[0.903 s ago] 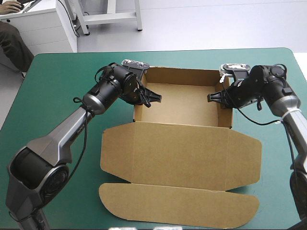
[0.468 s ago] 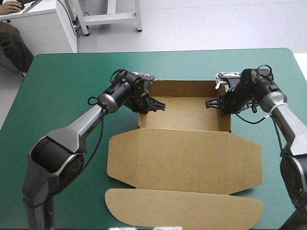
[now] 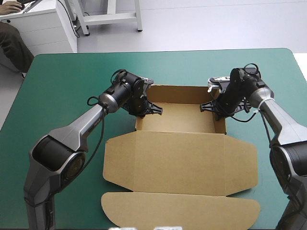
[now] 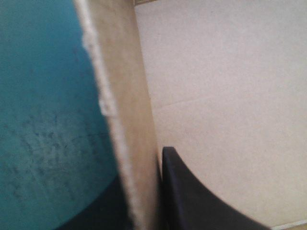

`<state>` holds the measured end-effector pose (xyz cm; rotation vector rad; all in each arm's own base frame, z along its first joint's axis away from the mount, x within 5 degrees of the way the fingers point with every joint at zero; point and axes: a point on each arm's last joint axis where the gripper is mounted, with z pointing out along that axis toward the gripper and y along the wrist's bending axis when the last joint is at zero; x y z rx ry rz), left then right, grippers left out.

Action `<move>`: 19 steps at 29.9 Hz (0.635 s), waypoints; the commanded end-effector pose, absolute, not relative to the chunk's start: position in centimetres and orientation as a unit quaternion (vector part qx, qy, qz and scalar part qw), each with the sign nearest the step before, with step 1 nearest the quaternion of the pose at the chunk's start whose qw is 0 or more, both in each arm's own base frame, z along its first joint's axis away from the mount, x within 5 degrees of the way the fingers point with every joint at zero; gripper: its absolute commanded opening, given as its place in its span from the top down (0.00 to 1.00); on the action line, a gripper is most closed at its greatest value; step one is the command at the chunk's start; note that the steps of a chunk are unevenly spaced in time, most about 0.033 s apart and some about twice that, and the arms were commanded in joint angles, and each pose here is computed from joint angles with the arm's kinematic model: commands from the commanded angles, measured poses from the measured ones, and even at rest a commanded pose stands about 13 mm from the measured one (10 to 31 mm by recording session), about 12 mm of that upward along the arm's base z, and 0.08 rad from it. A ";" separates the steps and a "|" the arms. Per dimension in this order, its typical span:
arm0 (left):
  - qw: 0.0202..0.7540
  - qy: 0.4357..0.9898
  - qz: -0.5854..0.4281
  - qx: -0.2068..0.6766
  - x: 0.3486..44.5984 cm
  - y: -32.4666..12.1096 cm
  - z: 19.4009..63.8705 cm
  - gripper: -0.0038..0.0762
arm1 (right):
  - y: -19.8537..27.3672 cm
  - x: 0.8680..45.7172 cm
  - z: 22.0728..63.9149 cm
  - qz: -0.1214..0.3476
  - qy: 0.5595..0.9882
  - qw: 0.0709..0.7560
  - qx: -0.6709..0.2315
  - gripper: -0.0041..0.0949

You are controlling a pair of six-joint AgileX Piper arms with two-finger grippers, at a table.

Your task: Fold the box

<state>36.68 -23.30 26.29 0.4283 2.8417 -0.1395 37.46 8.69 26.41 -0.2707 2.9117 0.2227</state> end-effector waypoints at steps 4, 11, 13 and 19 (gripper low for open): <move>0.168 0.967 -0.054 0.185 36.0 -23.2 29.2 0.51 | 9.0 37.0 29.5 0.082 0.977 0.152 -0.126 0.80; 0.170 0.971 0.004 0.167 36.1 -22.1 29.4 0.23 | 9.1 37.0 29.7 0.083 0.975 0.155 -0.139 0.17; 0.172 0.971 0.009 0.167 36.0 -21.9 29.7 0.23 | 9.1 37.1 29.9 0.083 0.974 0.157 -0.140 0.06; 0.201 0.966 -0.006 0.161 35.9 -21.6 32.0 0.23 | 9.2 37.1 31.6 0.087 0.974 0.161 -0.136 0.02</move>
